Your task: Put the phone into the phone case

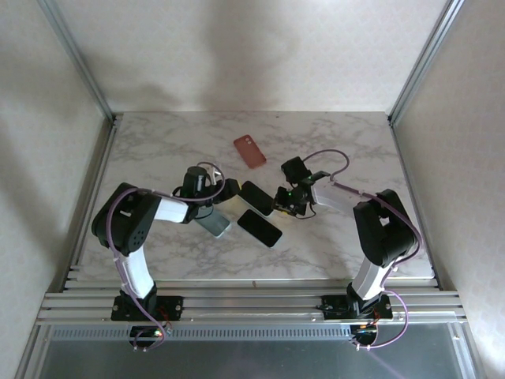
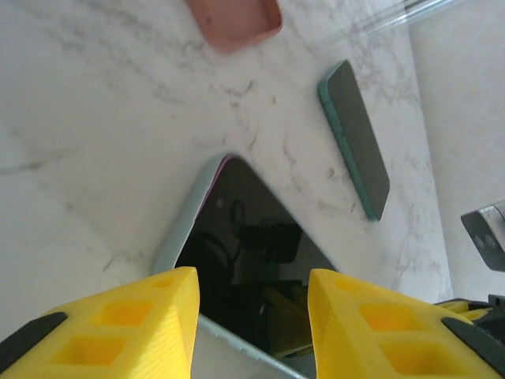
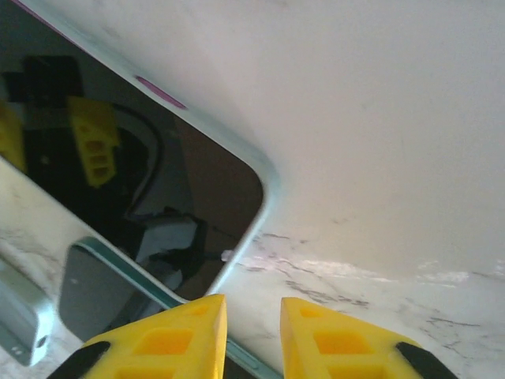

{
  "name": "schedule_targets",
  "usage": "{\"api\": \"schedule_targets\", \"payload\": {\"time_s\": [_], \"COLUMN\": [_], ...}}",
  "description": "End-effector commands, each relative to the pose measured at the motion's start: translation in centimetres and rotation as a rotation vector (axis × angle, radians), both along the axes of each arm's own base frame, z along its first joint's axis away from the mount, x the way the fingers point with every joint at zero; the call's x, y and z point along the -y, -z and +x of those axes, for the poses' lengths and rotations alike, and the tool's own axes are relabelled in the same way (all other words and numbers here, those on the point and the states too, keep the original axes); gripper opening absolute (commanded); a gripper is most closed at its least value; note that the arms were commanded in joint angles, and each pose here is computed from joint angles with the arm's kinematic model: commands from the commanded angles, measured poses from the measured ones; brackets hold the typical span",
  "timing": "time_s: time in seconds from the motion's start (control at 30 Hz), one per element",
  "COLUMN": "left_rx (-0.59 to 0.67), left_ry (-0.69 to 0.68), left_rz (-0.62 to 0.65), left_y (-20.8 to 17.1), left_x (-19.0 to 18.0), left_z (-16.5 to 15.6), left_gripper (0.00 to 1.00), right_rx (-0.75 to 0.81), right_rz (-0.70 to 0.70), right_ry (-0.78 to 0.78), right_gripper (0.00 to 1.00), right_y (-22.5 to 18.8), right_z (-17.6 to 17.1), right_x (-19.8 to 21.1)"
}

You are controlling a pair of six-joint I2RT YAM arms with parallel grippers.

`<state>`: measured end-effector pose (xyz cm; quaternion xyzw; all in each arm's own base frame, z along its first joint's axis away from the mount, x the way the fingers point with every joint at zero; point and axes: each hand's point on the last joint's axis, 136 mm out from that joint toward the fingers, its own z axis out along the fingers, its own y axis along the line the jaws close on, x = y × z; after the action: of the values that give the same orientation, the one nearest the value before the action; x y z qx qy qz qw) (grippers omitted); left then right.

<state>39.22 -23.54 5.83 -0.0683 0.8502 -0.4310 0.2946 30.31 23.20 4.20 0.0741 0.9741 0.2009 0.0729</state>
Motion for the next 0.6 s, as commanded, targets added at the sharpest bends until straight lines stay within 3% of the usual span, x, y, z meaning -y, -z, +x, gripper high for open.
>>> {"api": "schedule_targets", "payload": {"time_s": [0.0, 0.57], "left_rx": [0.020, 0.002], "left_ry": [0.013, 0.035], "left_rz": [-0.021, -0.025], "left_y": [-1.0, 0.3], "left_x": [0.8, 2.0], "left_z": [-0.3, -0.3], "left_gripper": [0.40, 0.41], "right_rx": [-0.003, -0.014], "right_rz": [0.010, 0.029], "right_ry": [-0.018, -0.049], "right_gripper": [0.28, 0.28], "right_y": [0.7, 1.7], "right_z": [0.0, 2.4], "right_x": [-0.6, -3.1]}}
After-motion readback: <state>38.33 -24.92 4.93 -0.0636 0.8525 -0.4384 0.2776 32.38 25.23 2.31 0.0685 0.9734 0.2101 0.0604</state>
